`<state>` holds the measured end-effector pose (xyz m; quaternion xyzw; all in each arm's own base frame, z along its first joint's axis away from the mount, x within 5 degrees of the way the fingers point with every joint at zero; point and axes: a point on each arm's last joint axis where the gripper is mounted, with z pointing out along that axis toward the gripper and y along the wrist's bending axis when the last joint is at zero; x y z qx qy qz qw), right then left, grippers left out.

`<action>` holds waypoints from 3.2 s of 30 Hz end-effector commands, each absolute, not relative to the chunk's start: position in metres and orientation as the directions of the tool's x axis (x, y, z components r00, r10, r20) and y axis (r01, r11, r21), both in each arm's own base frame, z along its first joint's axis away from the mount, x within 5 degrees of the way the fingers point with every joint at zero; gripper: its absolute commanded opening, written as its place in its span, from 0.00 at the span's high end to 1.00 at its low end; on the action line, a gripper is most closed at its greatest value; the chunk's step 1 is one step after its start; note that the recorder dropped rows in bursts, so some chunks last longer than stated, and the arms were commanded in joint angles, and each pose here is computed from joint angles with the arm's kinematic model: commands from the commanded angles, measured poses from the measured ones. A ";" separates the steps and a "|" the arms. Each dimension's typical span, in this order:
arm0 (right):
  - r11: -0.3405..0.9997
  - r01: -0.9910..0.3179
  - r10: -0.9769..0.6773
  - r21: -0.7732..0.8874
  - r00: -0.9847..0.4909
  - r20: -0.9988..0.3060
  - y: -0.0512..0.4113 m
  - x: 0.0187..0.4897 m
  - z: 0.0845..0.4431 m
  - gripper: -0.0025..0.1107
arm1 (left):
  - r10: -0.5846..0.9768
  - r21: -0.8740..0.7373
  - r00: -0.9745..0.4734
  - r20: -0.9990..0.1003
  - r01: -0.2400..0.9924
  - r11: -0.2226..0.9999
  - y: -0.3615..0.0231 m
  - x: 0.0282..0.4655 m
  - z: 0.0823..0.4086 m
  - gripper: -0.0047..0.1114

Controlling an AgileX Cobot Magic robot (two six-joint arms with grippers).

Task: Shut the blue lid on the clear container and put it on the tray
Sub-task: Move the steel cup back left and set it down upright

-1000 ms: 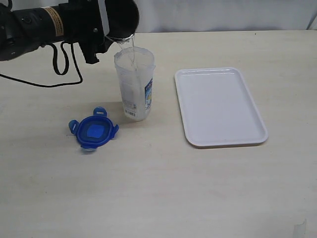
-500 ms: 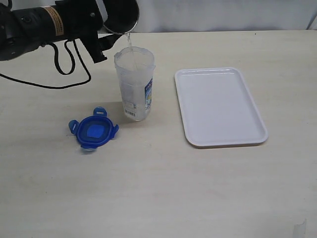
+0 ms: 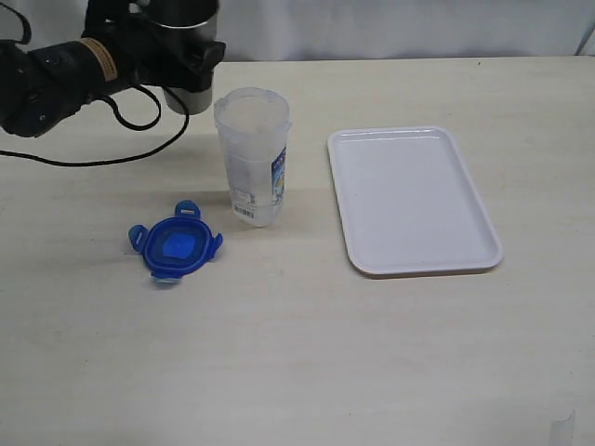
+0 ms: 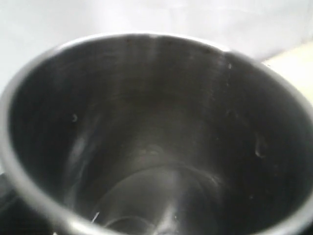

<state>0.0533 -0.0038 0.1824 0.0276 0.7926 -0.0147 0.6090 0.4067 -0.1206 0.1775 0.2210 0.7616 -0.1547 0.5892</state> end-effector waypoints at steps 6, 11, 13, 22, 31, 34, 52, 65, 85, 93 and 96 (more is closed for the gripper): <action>0.998 0.064 0.010 -0.006 -0.256 -0.967 -0.004 0.053 0.182 0.94 | 0.023 -0.053 -0.222 -0.975 0.333 0.942 -0.065 0.448 0.168 0.96; 0.998 0.064 0.010 -0.006 -0.256 -0.967 -0.004 0.053 0.182 0.94 | 0.016 -0.059 -0.241 -0.970 0.301 0.952 -0.057 0.469 0.156 0.96; 0.998 0.064 0.010 -0.006 -0.256 -0.967 -0.004 0.053 0.182 0.94 | 0.030 -0.048 -0.249 -0.968 0.301 0.952 -0.058 0.477 0.151 0.96; 0.998 0.064 0.010 -0.006 -0.256 -0.967 -0.004 0.053 0.182 0.94 | 0.020 -0.062 -0.270 -0.963 0.294 0.954 -0.059 0.496 0.123 0.96; 0.998 0.064 0.010 -0.006 -0.256 -0.967 -0.004 0.053 0.182 0.94 | 0.013 -0.074 -0.273 -0.962 0.305 0.950 -0.060 0.497 0.107 0.96; 0.998 0.064 0.010 -0.006 -0.256 -0.967 -0.004 0.053 0.182 0.94 | 0.012 -0.075 -0.274 -0.962 0.303 0.950 -0.060 0.497 0.107 0.96; 0.998 0.064 0.010 -0.006 -0.256 -0.967 -0.004 0.053 0.182 0.94 | 0.043 -0.061 -0.401 -0.915 0.243 0.968 -0.054 0.495 0.095 0.18; 0.998 0.064 0.010 -0.006 -0.256 -0.967 -0.004 0.053 0.182 0.94 | 0.017 -0.082 -0.459 -0.888 0.196 0.977 -0.051 0.493 0.090 0.18; 0.998 0.064 0.010 -0.006 -0.256 -0.967 -0.004 0.053 0.182 0.94 | 0.033 -0.072 -0.514 -0.857 0.183 0.980 -0.048 0.473 0.098 0.18; 0.998 0.064 0.010 -0.006 -0.256 -0.967 -0.004 0.053 0.182 0.94 | 0.039 -0.065 -0.546 -0.837 0.170 0.983 -0.045 0.453 0.112 0.18; 0.998 0.064 0.010 -0.006 -0.256 -0.967 -0.004 0.053 0.182 0.94 | 0.040 -0.066 -0.556 -0.830 0.169 0.983 -0.044 0.440 0.118 0.18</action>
